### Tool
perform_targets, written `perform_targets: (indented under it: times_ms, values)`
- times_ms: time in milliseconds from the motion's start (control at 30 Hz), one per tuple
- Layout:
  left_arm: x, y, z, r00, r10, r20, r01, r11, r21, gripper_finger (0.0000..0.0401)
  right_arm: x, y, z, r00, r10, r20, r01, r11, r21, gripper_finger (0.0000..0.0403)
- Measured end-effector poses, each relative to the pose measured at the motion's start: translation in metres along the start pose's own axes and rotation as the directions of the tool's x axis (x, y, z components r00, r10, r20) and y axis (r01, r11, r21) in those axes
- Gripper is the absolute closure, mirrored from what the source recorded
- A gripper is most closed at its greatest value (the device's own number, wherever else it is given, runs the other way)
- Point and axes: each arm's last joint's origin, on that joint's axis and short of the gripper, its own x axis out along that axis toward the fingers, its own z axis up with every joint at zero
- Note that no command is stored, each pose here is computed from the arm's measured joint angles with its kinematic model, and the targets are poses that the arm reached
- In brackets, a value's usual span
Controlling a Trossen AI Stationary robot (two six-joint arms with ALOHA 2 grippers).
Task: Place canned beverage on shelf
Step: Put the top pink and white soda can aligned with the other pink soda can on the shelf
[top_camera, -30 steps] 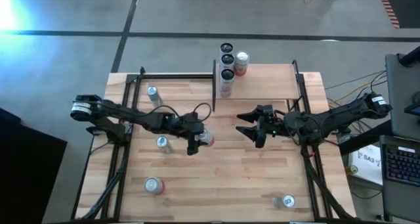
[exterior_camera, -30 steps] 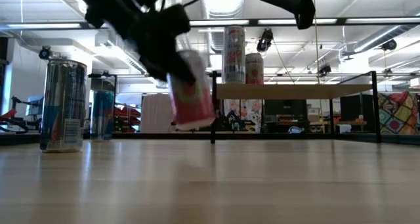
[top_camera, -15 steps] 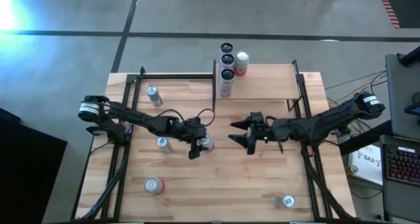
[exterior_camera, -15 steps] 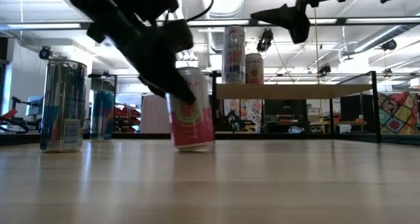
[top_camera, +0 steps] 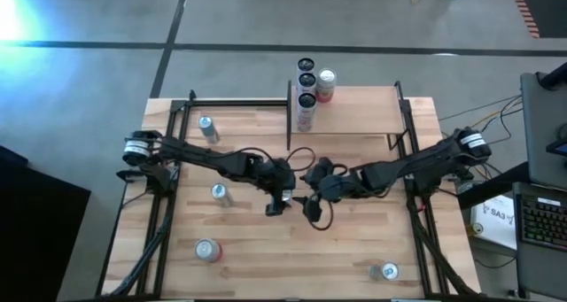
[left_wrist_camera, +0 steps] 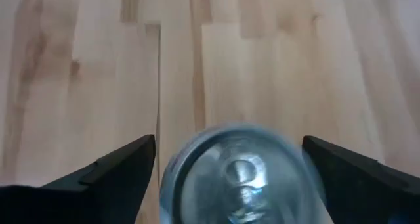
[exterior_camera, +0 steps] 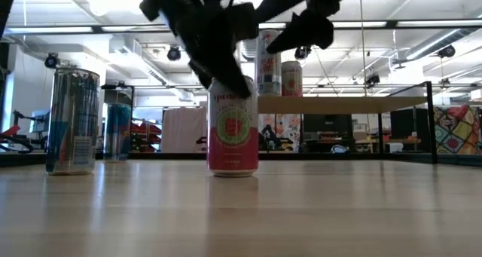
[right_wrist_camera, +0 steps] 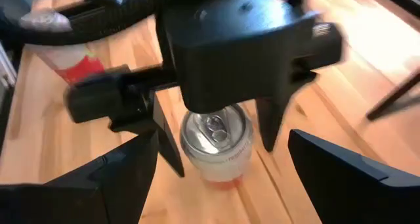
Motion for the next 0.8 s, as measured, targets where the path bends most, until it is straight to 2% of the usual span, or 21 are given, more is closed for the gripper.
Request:
perform_targets:
  times_ms: [133,367,500,700,800]
  values:
    - [-0.017,-0.002,0.006,1.0,0.002,0.018,-0.003,1.0,0.027,0.0054,0.013,0.006,0.003,1.0,0.001,-0.012,-0.001,0.999,-0.054,0.0074]
    - [-0.051,-0.004,-0.003,0.998,0.01,-0.065,-0.007,0.999,0.052,0.0074,0.027,0.009,-0.002,0.999,-0.005,-0.032,0.002,0.996,-0.088,0.0074]
    - [-0.071,-0.006,-0.01,0.998,0.009,-0.057,-0.006,0.999,0.054,0.0079,0.032,0.007,-0.003,0.999,-0.013,-0.037,0.009,0.996,-0.091,0.0074]
    - [-0.089,-0.004,-0.035,0.999,0.051,-0.014,-0.051,0.999,0.005,0.0079,0.047,-0.001,-0.002,0.999,0.007,-0.039,-0.01,0.997,-0.08,0.0074]
    - [-0.093,-0.003,-0.048,0.998,0.06,0.018,-0.059,0.997,-0.046,0.0079,0.054,-0.005,-0.005,0.998,0.02,-0.064,-0.028,0.992,-0.125,0.0074]
